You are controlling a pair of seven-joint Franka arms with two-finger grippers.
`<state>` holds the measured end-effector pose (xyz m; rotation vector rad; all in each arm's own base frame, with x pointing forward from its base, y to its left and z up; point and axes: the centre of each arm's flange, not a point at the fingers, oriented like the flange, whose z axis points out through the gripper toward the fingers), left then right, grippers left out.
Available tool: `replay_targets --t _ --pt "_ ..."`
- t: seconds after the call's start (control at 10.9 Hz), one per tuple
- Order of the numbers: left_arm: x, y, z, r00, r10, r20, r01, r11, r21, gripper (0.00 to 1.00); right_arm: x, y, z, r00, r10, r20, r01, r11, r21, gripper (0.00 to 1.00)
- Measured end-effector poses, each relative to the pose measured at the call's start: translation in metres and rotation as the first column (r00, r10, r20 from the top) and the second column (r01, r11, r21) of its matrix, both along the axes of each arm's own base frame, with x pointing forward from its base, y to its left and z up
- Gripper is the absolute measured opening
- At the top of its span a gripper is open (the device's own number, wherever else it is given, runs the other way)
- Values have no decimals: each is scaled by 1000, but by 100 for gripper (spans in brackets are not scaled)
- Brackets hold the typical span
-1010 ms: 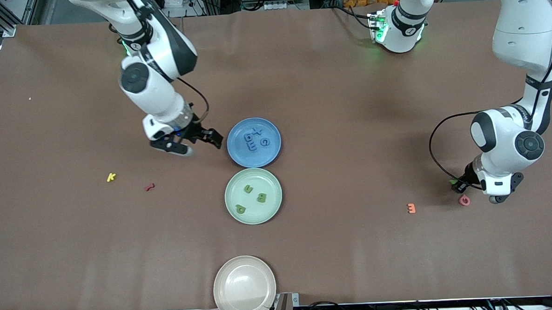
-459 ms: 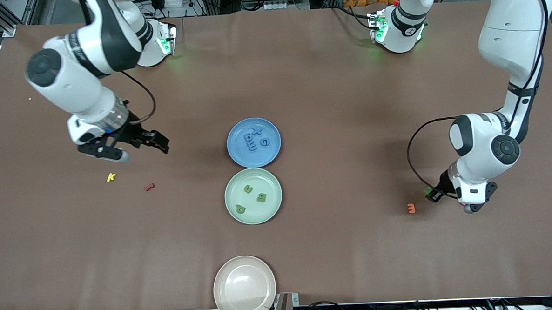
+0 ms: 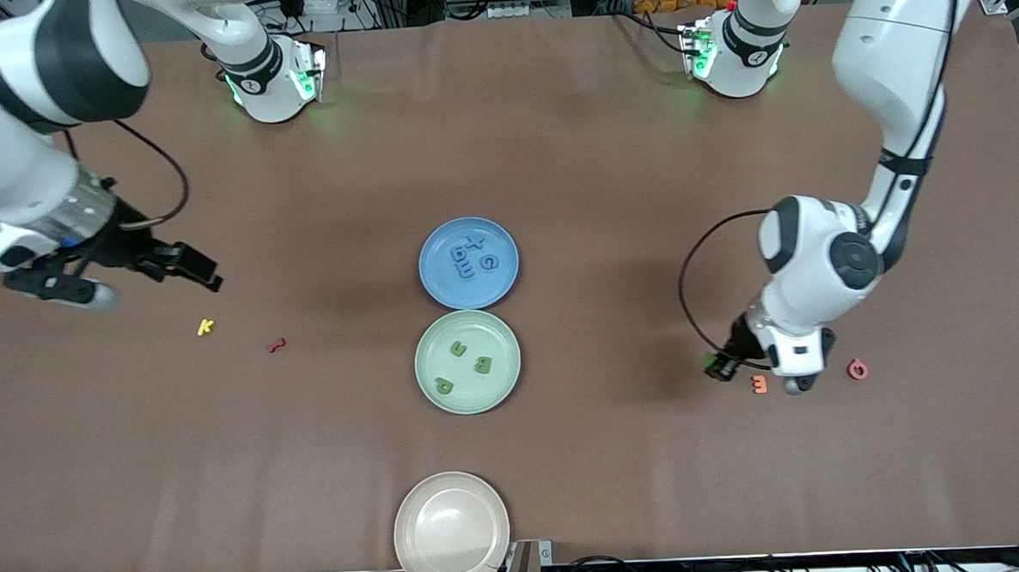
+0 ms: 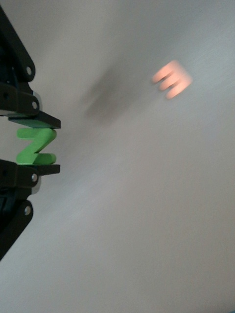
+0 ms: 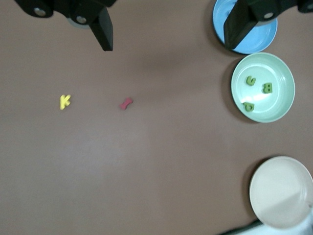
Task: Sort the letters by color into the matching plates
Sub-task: 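Carry green N toward the green plate while the right gripper withdraws, then release green N onto the green plate with the left gripper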
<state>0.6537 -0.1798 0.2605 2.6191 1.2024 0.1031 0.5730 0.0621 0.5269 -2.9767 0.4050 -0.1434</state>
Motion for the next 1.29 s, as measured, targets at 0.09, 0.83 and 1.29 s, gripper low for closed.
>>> replay_targets --t 0.09,0.83,1.29 --pt "-5 -36 8 1000 21 1 -21 1000 -18 33 3 -12 10 1000 12 25 -12 1000 -3 100" --pt "-34 -226 42 960 271 69 -247 938 -243 33 3 -96 56 987 90 131 -82 994 -67 100" --pt "-61 -282 0 927 327 183 -272 924 -269 33 3 -121 78 983 95 158 -69 984 -161 100"
